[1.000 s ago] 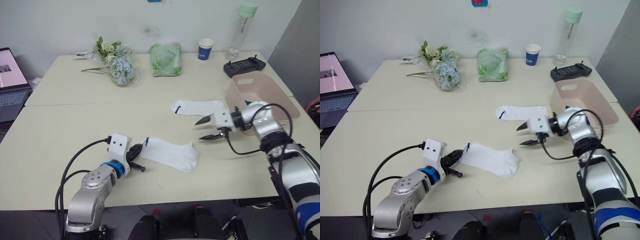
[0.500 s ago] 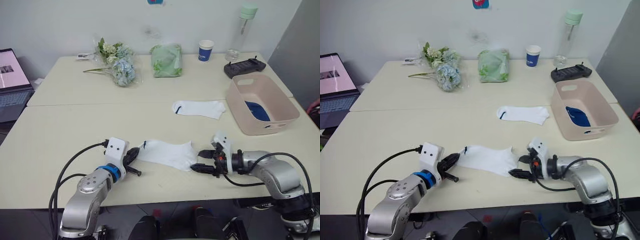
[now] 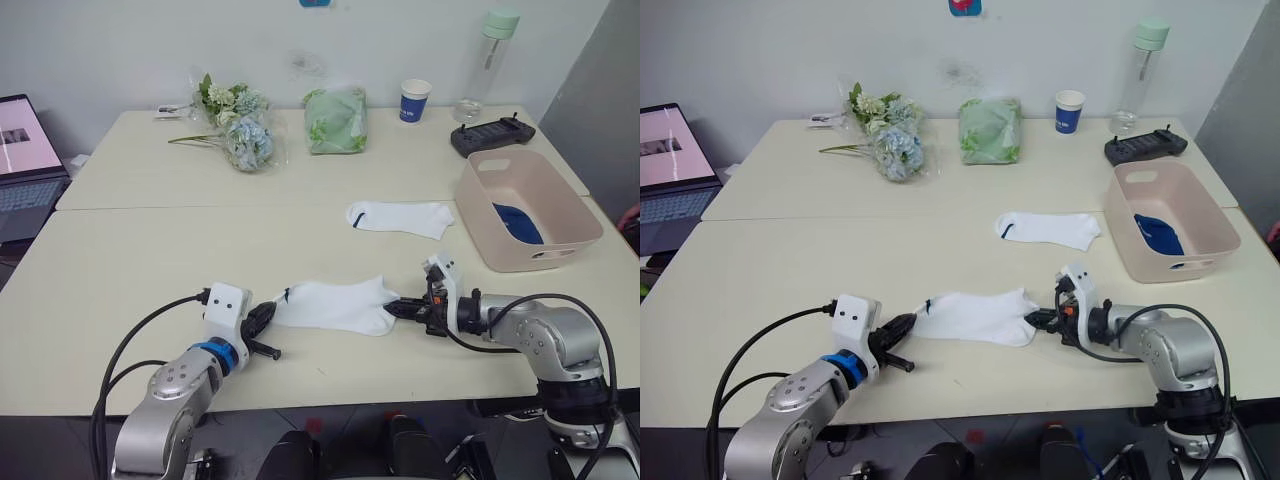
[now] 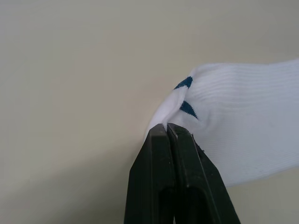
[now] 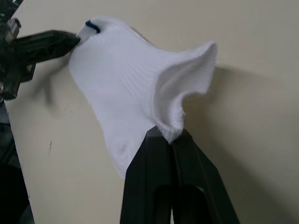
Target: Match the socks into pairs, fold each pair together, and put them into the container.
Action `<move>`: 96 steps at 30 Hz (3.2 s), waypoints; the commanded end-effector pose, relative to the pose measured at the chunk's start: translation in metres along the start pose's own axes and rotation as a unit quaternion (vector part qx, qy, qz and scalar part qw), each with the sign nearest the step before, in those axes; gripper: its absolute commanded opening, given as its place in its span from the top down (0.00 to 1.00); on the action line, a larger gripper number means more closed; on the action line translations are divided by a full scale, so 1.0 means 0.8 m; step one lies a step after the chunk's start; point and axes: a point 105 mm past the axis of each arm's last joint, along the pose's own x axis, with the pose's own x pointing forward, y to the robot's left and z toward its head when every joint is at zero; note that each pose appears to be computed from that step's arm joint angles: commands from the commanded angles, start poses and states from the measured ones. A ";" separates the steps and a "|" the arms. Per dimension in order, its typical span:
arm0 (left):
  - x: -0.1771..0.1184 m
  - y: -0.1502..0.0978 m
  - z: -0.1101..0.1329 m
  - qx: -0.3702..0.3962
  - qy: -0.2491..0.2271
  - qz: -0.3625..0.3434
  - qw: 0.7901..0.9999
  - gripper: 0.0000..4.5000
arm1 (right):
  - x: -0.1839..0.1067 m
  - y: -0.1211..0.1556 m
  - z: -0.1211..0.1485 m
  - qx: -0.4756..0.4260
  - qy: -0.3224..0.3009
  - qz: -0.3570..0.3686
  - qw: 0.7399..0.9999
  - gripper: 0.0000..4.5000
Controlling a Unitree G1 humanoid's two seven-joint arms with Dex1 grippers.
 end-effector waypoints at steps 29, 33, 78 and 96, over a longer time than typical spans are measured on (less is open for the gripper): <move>-0.032 0.001 0.007 -0.031 -0.016 0.017 0.999 0.46 | -0.040 -0.039 0.024 -0.130 -0.064 -0.075 0.987 0.62; -0.043 0.032 0.020 0.024 -0.026 0.022 0.999 0.25 | -0.050 -0.037 0.031 -0.231 -0.076 -0.080 0.967 0.46; -0.006 -0.019 -0.013 0.270 0.030 -0.273 0.923 1.00 | 0.010 0.021 -0.040 -0.394 -0.021 0.091 0.914 1.00; -0.030 0.066 0.066 0.151 -0.091 -0.096 0.980 0.78 | -0.088 -0.057 0.049 -0.315 -0.152 -0.110 0.931 0.64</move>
